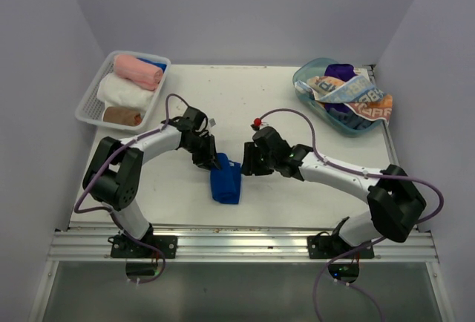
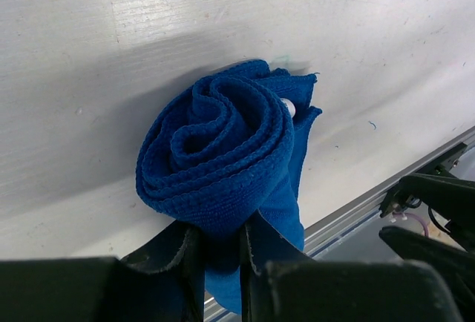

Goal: Roll the towels
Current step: Roll the towel

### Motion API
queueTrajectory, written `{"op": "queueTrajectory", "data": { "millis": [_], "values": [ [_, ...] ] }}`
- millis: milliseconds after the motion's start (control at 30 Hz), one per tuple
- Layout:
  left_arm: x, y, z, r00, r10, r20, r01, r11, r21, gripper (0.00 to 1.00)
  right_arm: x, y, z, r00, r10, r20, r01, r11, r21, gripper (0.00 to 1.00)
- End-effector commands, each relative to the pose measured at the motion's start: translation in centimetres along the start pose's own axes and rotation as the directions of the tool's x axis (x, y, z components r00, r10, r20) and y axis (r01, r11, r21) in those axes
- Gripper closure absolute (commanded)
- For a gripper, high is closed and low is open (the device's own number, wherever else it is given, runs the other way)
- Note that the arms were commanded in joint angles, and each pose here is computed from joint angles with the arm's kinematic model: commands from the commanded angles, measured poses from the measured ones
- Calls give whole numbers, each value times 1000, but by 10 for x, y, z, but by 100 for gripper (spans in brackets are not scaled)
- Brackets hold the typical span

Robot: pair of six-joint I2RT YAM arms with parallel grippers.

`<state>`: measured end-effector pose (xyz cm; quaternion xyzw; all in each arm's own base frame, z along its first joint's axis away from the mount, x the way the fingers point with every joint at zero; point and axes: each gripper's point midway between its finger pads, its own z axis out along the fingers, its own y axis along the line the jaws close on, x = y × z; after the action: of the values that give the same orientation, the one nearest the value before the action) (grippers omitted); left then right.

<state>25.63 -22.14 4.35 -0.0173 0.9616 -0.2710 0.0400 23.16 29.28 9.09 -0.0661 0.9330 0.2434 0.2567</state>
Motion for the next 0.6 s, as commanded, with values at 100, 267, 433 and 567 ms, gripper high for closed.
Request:
{"op": "queueTrajectory", "data": {
  "millis": [100,267,433,567],
  "values": [
    [-7,-10,-12,999,31,31,-31,1000,-3,93,5,-12,11,999,-1,-51,5,997,81,56],
    [-5,-11,-12,999,48,20,-48,999,10,94,-4,-2,27,995,-58,-81,64,996,64,41],
    [-1,-12,-12,999,52,10,-53,998,25,94,4,1,51,989,-76,-129,83,996,45,41],
    [0,-16,-14,998,59,11,-59,997,44,94,13,-6,69,984,-72,-163,84,994,69,52]
  ]
}}
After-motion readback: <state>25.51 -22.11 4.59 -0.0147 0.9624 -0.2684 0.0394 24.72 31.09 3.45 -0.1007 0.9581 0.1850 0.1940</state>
